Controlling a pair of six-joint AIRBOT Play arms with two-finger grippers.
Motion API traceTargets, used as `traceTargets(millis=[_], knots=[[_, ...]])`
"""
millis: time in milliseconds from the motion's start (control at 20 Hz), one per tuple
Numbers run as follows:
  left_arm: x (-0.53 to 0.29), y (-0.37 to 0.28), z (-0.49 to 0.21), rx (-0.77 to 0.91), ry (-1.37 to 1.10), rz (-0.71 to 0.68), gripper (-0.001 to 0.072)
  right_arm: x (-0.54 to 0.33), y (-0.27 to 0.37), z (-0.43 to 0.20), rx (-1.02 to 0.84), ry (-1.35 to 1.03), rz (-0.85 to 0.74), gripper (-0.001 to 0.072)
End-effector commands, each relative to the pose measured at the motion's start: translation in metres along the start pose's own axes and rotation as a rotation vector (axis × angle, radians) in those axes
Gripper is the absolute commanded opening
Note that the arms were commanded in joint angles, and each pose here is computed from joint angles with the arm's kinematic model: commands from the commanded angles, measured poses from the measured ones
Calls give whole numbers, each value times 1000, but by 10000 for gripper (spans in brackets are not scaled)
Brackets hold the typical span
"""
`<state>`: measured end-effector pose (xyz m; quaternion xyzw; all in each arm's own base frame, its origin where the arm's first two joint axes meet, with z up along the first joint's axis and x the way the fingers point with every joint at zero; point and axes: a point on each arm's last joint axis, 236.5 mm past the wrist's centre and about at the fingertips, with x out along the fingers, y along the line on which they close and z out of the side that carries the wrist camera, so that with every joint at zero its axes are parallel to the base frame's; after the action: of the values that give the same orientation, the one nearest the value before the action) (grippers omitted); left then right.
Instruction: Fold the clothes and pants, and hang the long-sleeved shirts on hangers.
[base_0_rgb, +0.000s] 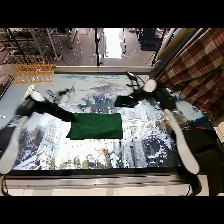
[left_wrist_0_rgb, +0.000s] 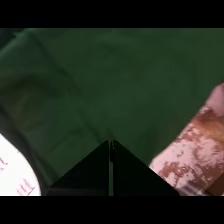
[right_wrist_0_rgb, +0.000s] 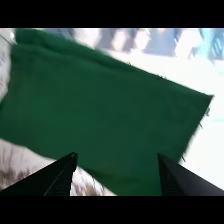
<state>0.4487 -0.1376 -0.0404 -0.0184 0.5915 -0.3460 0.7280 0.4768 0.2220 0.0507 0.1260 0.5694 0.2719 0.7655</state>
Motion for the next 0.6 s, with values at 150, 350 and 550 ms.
traceTargets(millis=[150,350,550], knots=[[70,26,-34,-74,182,90,4,48,-61,-79,197,151,163,628],[70,27,-33,-75,177,92,4,91,-55,-74,244,119,304,633],[69,27,-30,-70,169,94,4,122,-34,-67,254,131,391,630]])
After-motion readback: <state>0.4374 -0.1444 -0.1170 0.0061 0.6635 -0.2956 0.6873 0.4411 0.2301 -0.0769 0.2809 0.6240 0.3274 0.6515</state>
